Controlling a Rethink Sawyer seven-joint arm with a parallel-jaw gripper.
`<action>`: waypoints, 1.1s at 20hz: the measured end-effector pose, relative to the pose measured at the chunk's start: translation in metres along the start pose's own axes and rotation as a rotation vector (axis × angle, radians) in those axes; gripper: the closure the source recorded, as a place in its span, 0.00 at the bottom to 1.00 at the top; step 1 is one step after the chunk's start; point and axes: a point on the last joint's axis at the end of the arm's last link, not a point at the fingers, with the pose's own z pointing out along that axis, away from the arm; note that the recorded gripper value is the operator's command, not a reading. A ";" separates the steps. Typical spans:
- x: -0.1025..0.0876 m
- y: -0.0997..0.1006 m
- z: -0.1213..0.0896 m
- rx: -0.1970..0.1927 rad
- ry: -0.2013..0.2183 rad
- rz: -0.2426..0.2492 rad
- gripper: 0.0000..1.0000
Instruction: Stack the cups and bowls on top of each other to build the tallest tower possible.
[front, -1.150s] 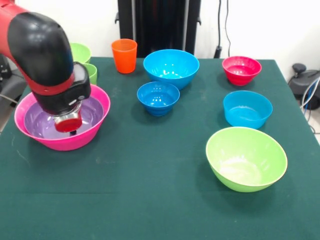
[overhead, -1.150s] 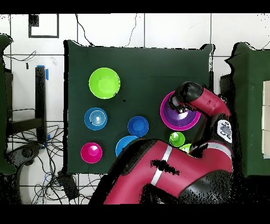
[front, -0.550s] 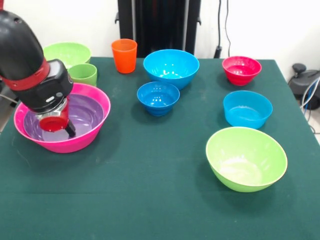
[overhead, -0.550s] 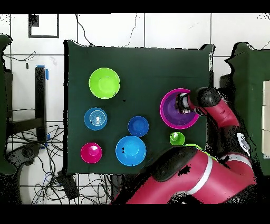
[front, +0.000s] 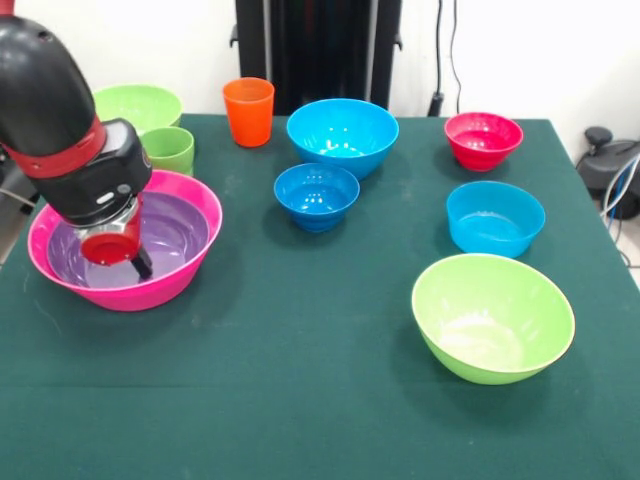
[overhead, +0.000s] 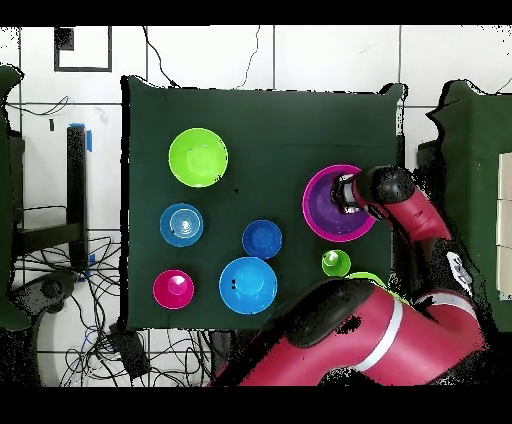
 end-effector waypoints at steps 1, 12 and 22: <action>0.004 0.003 -0.001 -0.001 -0.025 -0.011 1.00; 0.058 0.030 -0.043 0.020 -0.168 -0.121 1.00; 0.064 0.040 -0.109 0.009 -0.255 -0.141 1.00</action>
